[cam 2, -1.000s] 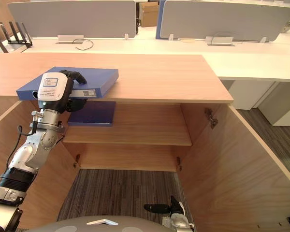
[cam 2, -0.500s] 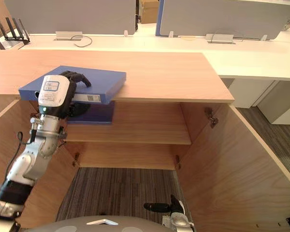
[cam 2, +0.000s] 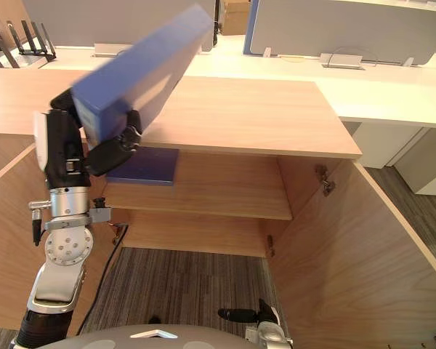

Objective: Walk over to the cabinet, pick up the folder, carry it to the office cabinet, place the folder inside the office cabinet, then close the office cabinet door

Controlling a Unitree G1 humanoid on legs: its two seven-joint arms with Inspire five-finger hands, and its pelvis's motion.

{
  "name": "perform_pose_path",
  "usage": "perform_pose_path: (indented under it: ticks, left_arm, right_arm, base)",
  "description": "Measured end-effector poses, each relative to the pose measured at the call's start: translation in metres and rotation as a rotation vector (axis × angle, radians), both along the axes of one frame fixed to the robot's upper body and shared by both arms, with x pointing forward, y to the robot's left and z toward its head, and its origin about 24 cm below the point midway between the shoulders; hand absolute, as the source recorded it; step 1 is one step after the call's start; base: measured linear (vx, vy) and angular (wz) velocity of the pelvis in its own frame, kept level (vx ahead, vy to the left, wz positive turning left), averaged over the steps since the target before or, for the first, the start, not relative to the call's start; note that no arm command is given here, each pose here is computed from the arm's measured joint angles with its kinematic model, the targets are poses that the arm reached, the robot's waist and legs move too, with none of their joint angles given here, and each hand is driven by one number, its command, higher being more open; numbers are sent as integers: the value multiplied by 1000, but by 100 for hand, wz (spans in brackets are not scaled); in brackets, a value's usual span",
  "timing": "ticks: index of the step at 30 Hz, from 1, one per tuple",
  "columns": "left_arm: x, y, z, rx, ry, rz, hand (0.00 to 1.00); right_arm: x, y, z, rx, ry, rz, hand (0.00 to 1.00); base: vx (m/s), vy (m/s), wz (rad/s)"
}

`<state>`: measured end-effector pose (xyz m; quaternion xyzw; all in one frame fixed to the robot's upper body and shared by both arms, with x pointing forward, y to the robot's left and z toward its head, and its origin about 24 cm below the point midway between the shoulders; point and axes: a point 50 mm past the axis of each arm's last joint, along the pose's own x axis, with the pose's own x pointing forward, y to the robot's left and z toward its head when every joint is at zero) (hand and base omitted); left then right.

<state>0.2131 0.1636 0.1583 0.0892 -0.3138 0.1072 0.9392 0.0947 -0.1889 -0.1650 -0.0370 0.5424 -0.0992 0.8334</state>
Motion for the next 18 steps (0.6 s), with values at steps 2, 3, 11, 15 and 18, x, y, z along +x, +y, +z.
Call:
perform_pose_path:
  ticks: [2,3,11,15,18]
  left_arm:
    - [-7,4,1,-75,0,-49,0]
    - [-12,6,3,-134,-5,-84,0]
    - [-24,39,14,-432,-123,-110,0]
    - [-30,53,17,-521,-186,-113,0]
    - [-32,57,17,-583,-225,-162,0]
  right_arm:
    - [6,6,2,3,-18,55,100]
    - [12,11,4,5,-46,103,100]
    - [76,44,57,116,-458,212,100]
    - [93,56,81,333,-626,118,100]
    - [95,63,94,533,-708,34,100]
  base:
    - [-16,-12,0]
    - [0,0,0]
    - [-20,-6,-1]
    - [0,0,0]
    - [0,0,0]
